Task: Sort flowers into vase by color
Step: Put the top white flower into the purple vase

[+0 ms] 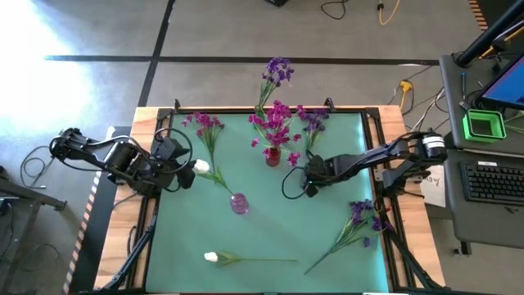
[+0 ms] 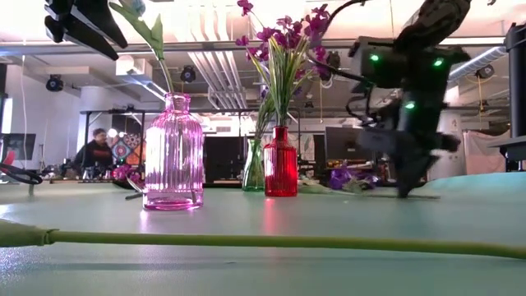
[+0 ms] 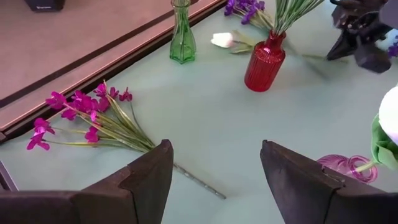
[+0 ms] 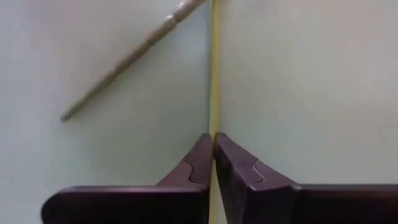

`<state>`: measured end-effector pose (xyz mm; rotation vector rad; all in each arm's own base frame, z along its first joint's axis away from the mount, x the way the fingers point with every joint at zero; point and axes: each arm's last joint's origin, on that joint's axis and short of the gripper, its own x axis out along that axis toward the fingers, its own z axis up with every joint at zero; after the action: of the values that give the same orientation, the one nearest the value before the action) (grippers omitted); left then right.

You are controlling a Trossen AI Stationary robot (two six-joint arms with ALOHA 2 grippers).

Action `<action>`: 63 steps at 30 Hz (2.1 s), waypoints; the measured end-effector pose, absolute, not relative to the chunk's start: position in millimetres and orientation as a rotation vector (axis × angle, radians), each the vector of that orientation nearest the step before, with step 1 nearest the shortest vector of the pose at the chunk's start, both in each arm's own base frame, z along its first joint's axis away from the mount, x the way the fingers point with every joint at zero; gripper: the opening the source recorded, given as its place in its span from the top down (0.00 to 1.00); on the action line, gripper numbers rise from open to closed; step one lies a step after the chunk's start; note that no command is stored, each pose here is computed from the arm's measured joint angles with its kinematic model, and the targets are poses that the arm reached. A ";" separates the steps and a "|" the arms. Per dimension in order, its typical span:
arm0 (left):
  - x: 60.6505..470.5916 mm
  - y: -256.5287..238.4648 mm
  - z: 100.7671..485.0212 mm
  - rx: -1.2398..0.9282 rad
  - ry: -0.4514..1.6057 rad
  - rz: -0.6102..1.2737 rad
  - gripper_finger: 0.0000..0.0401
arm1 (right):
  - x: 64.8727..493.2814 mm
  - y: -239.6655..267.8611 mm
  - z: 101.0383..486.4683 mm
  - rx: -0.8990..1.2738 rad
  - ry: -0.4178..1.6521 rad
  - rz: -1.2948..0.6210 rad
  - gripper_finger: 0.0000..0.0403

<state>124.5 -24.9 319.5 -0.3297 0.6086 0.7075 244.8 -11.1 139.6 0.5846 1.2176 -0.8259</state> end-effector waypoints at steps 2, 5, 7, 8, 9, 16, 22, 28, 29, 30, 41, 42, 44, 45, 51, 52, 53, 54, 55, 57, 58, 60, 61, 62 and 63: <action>124.2 -24.8 319.2 -0.326 0.613 0.709 0.42 | 236.4 -11.1 151.1 0.598 1.215 -0.842 0.98; 124.2 -24.8 319.1 -0.326 0.614 0.709 0.42 | 221.2 -11.2 172.8 0.625 1.193 -0.865 0.98; 124.2 -24.8 319.1 -0.326 0.614 0.709 0.42 | 211.5 -11.1 186.4 0.656 1.154 -0.873 0.98; 124.2 -24.8 319.1 -0.326 0.614 0.709 0.42 | 207.2 -10.9 193.9 0.672 1.121 -0.868 0.98; 124.2 -24.8 319.1 -0.326 0.614 0.709 0.42 | 202.8 -10.8 200.9 0.688 1.090 -0.859 0.98; 124.4 -24.9 319.1 -0.325 0.614 0.709 0.42 | 179.3 -6.7 235.9 0.862 0.952 -0.707 0.98; 124.4 -24.9 319.1 -0.325 0.614 0.709 0.42 | 175.7 -0.1 236.7 0.959 1.013 -0.630 0.97; 124.4 -24.9 319.1 -0.325 0.614 0.709 0.42 | 177.0 2.6 226.7 0.997 1.155 -0.629 0.87; 124.4 -24.9 319.1 -0.325 0.614 0.709 0.42 | 178.2 3.3 225.3 1.005 1.176 -0.612 0.85; 124.4 -24.9 319.0 -0.325 0.614 0.709 0.42 | 179.6 3.8 223.8 1.002 1.195 -0.598 0.82; 124.4 -25.0 319.0 -0.325 0.615 0.709 0.42 | 220.8 -4.5 221.0 0.720 0.957 -0.482 0.62; 124.4 -24.9 319.0 -0.325 0.615 0.709 0.42 | 224.8 -6.9 219.6 0.699 0.944 -0.470 0.61; 124.4 -24.9 319.0 -0.325 0.615 0.709 0.42 | 231.8 -12.2 215.7 0.660 0.932 -0.456 0.59; 124.3 -24.9 318.9 -0.324 0.616 0.710 0.42 | 235.1 -15.0 213.2 0.636 0.931 -0.450 0.57; 123.9 -24.8 318.5 -0.320 0.621 0.711 0.42 | 251.9 -33.1 189.9 0.446 0.972 -0.492 0.54; 123.9 -24.7 318.5 -0.319 0.622 0.711 0.42 | 254.4 -35.9 185.3 0.408 0.980 -0.512 0.53; 123.9 -24.7 318.5 -0.319 0.622 0.711 0.42 | 257.2 -38.7 180.8 0.376 0.984 -0.532 0.54; 123.8 -24.7 318.5 -0.319 0.622 0.711 0.42 | 259.7 -41.4 176.9 0.351 0.985 -0.547 0.54; 123.6 -24.6 318.3 -0.317 0.625 0.712 0.42 | 262.5 -44.0 173.2 0.332 0.985 -0.550 0.54; 123.4 -24.5 318.2 -0.313 0.628 0.713 0.42 | 268.7 -48.6 167.5 0.315 0.967 -0.551 0.53; 123.4 -24.6 318.2 -0.309 0.629 0.711 0.42 | 270.9 -50.9 164.7 0.304 0.963 -0.554 0.53; 123.4 -24.6 318.2 -0.308 0.629 0.711 0.42 | 274.3 -54.9 158.2 0.282 0.967 -0.566 0.54; 123.4 -24.6 318.2 -0.308 0.629 0.711 0.42 | 275.5 -56.9 155.4 0.270 0.969 -0.579 0.54; 123.4 -24.6 318.2 -0.308 0.629 0.711 0.42 | 275.6 -58.6 152.6 0.261 0.980 -0.590 0.54; 123.3 -24.5 318.2 -0.307 0.630 0.711 0.42 | 275.6 -59.8 150.0 0.256 0.990 -0.602 0.53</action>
<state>123.3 -24.5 318.2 -0.3074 0.6299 0.7109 275.6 -59.8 150.0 0.2561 0.9905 -0.6021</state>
